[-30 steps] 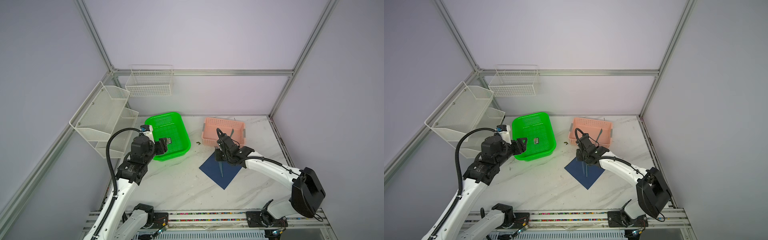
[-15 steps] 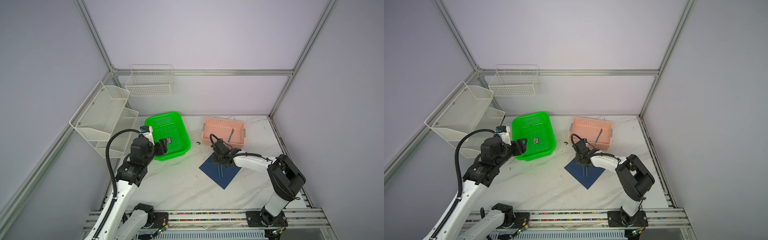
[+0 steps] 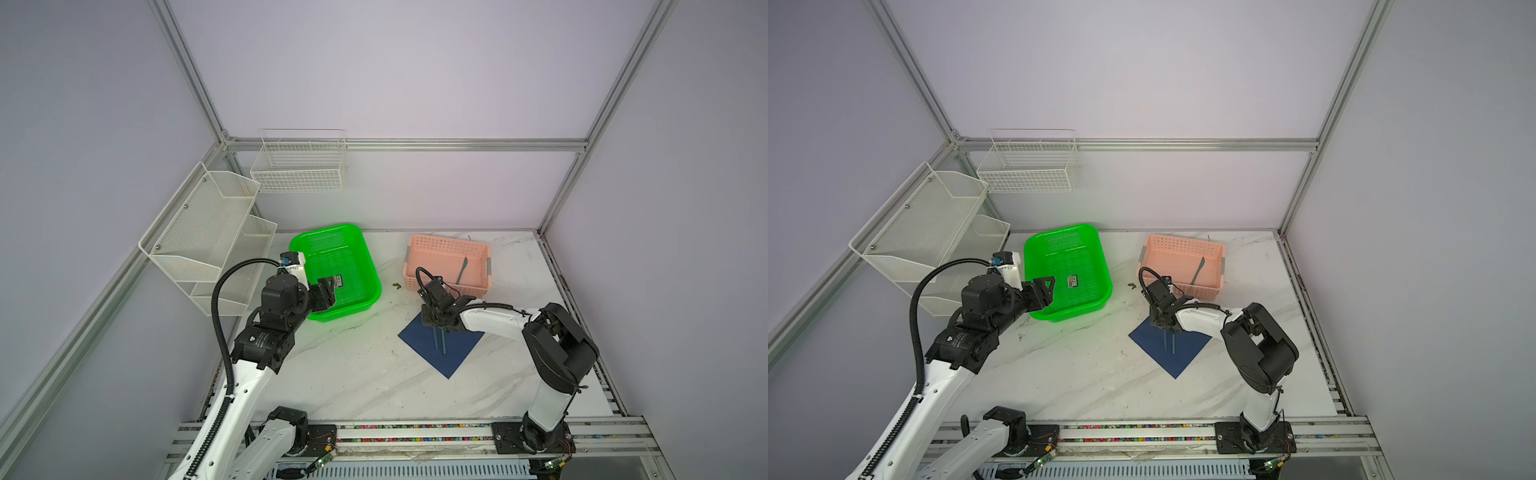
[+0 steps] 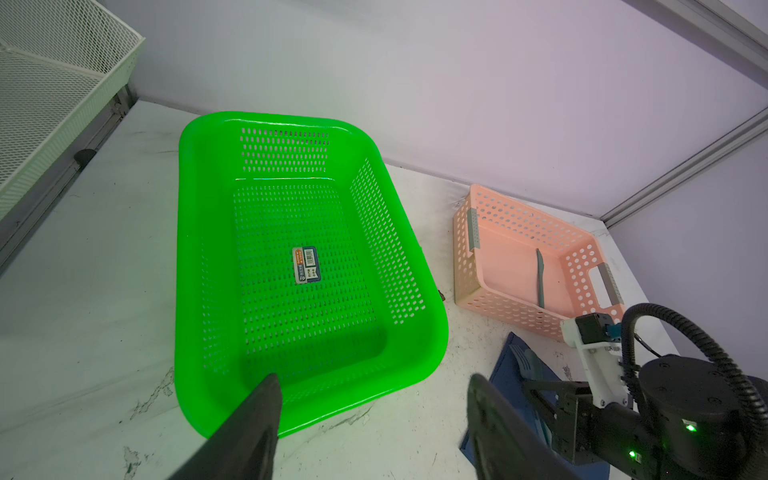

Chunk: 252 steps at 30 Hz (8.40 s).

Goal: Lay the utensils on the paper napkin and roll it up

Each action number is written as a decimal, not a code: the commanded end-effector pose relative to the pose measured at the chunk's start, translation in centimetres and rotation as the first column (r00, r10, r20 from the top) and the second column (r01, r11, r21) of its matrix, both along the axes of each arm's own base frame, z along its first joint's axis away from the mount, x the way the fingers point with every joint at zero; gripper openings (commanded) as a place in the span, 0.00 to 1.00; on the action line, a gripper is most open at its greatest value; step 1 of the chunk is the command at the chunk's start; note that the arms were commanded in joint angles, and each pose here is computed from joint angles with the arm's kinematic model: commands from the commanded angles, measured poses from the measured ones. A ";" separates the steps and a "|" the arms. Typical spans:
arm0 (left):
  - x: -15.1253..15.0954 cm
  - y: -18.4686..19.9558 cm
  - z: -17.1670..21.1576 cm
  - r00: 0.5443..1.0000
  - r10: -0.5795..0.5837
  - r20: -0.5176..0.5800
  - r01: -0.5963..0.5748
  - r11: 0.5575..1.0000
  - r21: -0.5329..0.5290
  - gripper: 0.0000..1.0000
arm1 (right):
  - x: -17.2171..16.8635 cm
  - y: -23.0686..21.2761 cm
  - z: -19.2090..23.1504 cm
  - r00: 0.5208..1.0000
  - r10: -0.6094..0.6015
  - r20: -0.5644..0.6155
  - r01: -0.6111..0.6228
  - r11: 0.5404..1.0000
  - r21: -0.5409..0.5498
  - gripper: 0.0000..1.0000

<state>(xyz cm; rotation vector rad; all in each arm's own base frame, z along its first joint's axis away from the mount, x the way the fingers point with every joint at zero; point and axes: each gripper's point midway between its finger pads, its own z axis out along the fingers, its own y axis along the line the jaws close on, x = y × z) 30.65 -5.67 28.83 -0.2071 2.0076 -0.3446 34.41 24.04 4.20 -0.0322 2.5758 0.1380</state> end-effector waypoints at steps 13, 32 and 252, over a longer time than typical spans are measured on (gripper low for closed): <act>0.0 -0.3 -0.6 1.000 -0.010 0.007 0.010 1.000 -0.011 0.70 | 0.4 -0.5 -0.4 1.000 -0.007 0.014 0.008 0.999 -0.052 0.00; 0.1 -0.3 -0.6 1.000 -0.008 0.009 0.008 1.000 -0.007 0.70 | 0.4 -0.6 -1.1 1.000 0.005 -0.003 -0.005 0.997 -0.082 0.00; -0.7 0.7 0.4 0.999 0.017 0.045 -0.018 0.999 0.035 0.70 | 20.0 -12.1 -0.7 0.967 -0.226 -0.115 0.214 0.971 -0.104 0.31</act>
